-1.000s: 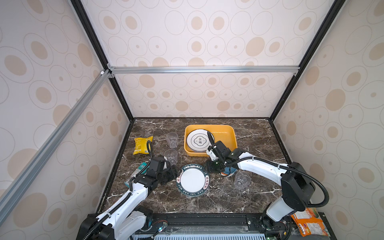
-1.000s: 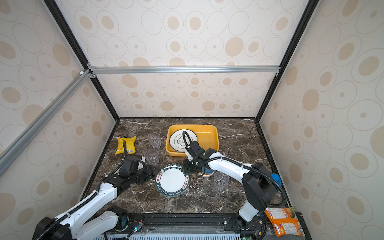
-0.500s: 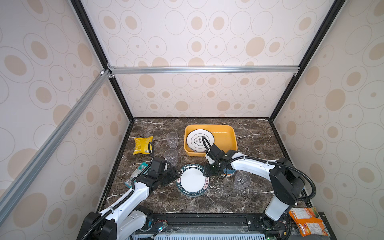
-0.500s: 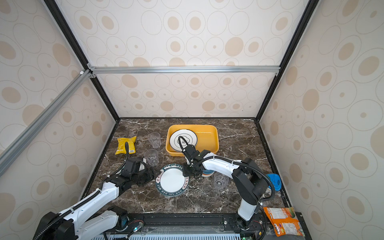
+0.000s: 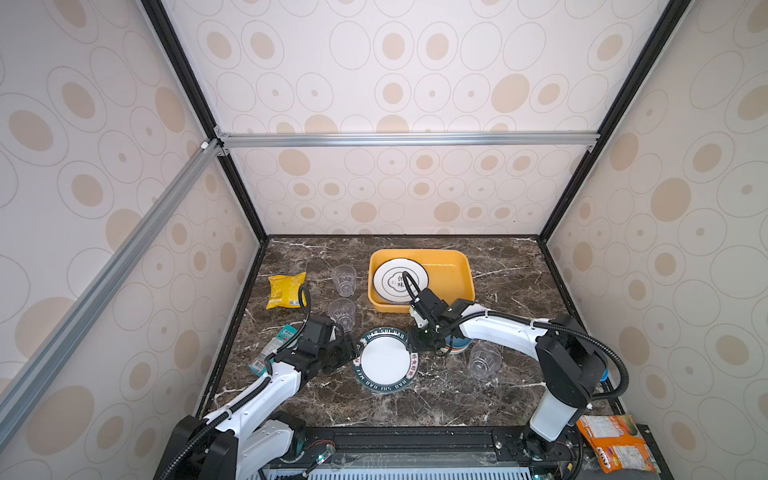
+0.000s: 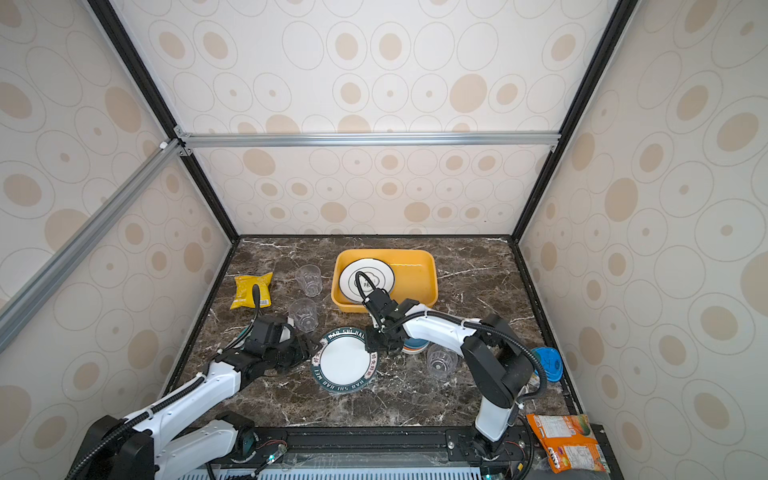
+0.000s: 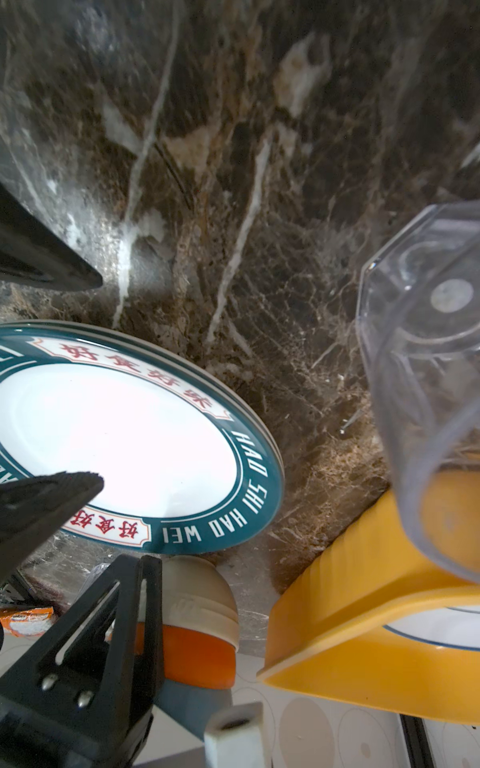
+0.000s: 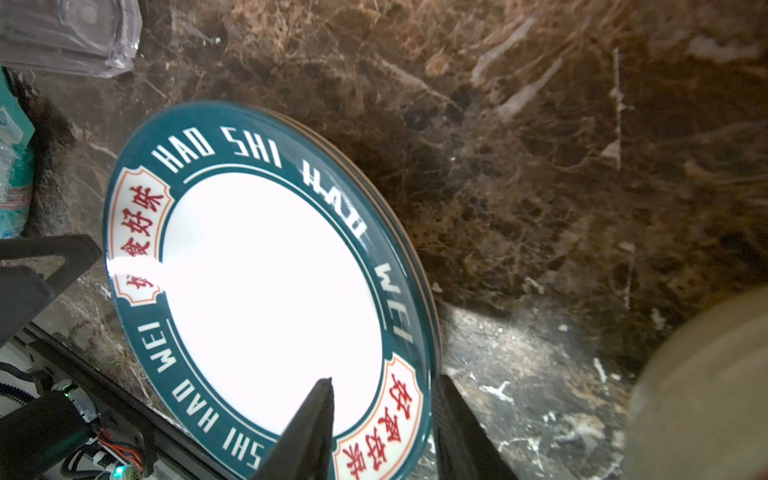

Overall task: Place the mixed dishes into the plastic bin
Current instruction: 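Pinch the rim of the top teal-rimmed plate with the right gripper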

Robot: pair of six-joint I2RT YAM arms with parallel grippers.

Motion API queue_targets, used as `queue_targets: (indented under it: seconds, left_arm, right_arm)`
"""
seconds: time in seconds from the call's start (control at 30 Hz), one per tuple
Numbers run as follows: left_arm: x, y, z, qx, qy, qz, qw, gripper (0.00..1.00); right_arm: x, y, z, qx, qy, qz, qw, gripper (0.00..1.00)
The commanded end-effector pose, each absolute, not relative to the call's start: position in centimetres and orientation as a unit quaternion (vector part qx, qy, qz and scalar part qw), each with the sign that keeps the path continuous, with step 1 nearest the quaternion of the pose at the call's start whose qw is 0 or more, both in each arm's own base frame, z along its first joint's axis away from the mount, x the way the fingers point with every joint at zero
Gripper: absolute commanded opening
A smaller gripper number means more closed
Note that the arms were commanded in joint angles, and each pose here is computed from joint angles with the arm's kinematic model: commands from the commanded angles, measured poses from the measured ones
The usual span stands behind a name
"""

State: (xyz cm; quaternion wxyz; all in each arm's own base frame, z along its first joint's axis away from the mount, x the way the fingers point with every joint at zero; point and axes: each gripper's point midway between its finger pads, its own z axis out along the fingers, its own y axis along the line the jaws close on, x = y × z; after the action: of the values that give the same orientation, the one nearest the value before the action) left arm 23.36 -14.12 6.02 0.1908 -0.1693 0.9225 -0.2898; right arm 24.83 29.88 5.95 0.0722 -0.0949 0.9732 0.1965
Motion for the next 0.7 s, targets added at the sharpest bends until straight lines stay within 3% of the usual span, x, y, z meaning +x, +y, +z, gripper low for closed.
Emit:
queue_targets:
  seconds: [0.0, 0.67]
  left_arm:
    - [23.50, -14.30, 5.95, -0.167, 0.922, -0.290, 0.194, 0.68]
    - [23.34, -14.28, 5.48, -0.168, 0.923, -0.288, 0.190, 0.67]
  right_arm:
    - [24.79, 30.42, 5.73, -0.101, 0.974, 0.193, 0.066, 0.42]
    - [24.83, 31.05, 5.42, -0.105, 0.972, 0.202, 0.060, 0.42]
